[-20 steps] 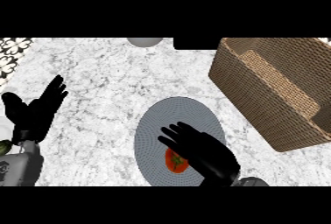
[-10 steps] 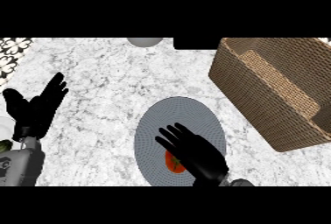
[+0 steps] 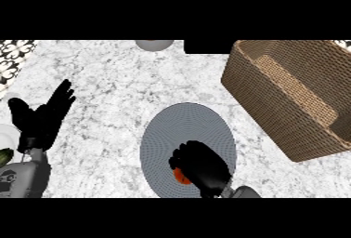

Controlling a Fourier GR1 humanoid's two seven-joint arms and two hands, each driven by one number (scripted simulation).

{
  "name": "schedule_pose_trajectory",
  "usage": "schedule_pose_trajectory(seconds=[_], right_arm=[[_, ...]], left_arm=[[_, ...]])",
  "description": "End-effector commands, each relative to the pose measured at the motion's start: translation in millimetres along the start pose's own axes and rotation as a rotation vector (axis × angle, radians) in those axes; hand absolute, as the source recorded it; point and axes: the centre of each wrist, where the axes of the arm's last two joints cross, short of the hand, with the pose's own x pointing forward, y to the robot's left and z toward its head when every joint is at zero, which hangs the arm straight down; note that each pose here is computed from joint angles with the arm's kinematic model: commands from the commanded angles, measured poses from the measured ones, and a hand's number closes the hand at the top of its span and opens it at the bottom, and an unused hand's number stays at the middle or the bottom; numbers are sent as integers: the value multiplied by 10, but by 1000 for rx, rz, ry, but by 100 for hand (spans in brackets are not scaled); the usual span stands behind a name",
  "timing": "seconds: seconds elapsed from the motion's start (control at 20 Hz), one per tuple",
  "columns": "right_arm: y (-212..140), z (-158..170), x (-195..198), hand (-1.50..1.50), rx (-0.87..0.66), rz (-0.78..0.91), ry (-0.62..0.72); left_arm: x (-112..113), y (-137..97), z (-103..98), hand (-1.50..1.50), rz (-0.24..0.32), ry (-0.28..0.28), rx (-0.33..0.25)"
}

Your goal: Pick the tomato from the placemat and place it in the basket

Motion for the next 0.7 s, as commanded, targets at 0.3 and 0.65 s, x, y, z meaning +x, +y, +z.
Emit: schedule_pose_trajectory(seconds=[0.3,0.65], right_arm=[[55,-162,-5,150,26,-39,191],[-87,70,-532,150,-180,-363,888]], left_arm=[[55,74,12,0,16,-4,-17],[99,-17,-1,0,-3,-32,-14]])
